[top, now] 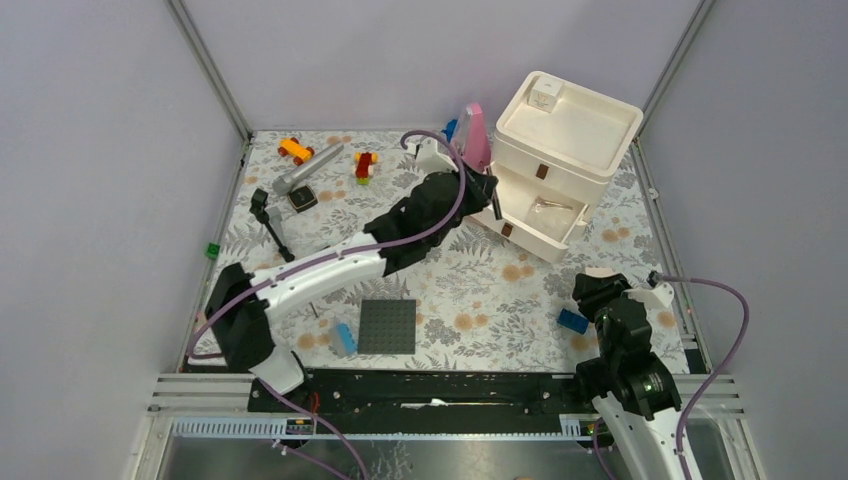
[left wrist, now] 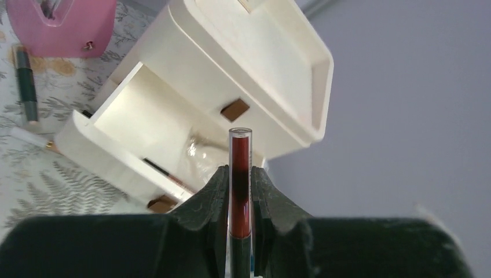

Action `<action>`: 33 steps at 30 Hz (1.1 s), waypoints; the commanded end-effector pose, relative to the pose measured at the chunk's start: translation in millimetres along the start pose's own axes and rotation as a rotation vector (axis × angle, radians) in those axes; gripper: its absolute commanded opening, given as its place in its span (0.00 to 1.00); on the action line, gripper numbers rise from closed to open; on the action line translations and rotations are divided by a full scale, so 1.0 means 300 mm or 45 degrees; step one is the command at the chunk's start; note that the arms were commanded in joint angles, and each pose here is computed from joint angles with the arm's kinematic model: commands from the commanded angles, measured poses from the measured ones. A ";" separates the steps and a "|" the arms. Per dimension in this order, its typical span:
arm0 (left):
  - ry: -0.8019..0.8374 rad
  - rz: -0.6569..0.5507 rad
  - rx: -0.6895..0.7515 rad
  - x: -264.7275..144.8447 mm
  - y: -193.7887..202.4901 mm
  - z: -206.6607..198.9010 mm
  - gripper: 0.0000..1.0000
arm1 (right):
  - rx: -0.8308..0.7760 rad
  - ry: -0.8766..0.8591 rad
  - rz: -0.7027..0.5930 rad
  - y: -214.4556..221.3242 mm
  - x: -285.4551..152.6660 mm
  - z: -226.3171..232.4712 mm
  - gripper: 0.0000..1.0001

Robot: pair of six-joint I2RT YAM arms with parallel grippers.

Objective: Organize the makeup
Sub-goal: Pick up the lipstick at the center of the board, then place the lipstick in the drawer.

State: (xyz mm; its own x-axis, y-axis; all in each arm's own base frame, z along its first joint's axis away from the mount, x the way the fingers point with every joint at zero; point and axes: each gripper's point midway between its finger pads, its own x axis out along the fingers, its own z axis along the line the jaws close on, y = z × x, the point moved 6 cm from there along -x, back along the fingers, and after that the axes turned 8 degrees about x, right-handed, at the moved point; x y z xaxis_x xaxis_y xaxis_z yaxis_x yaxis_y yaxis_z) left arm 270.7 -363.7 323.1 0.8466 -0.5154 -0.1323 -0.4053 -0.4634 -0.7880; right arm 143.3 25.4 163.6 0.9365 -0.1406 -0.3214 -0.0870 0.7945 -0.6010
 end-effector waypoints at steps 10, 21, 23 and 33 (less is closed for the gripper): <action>-0.306 -0.034 -0.521 0.318 0.101 0.003 0.00 | 0.095 -0.016 -0.188 -0.143 -0.101 0.056 0.42; -0.176 0.054 -0.530 0.419 0.180 0.010 0.47 | 0.083 -0.010 -0.219 -0.170 -0.126 0.059 0.42; -0.170 0.053 -0.523 0.419 0.176 0.011 0.50 | 0.085 -0.010 -0.219 -0.170 -0.126 0.059 0.42; -0.048 -0.095 -0.267 0.280 -0.043 0.019 0.58 | 0.073 -0.008 -0.221 -0.169 -0.123 0.057 0.42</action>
State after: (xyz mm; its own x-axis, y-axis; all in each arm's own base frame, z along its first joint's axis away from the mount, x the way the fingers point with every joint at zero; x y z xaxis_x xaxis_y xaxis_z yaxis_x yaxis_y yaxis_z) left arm 353.9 -435.1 229.6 0.8386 -0.4333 -0.3303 -0.5423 -0.6058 -0.5822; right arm 122.1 5.3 206.1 0.9354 -0.2478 -0.2522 0.0483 0.7961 -0.6033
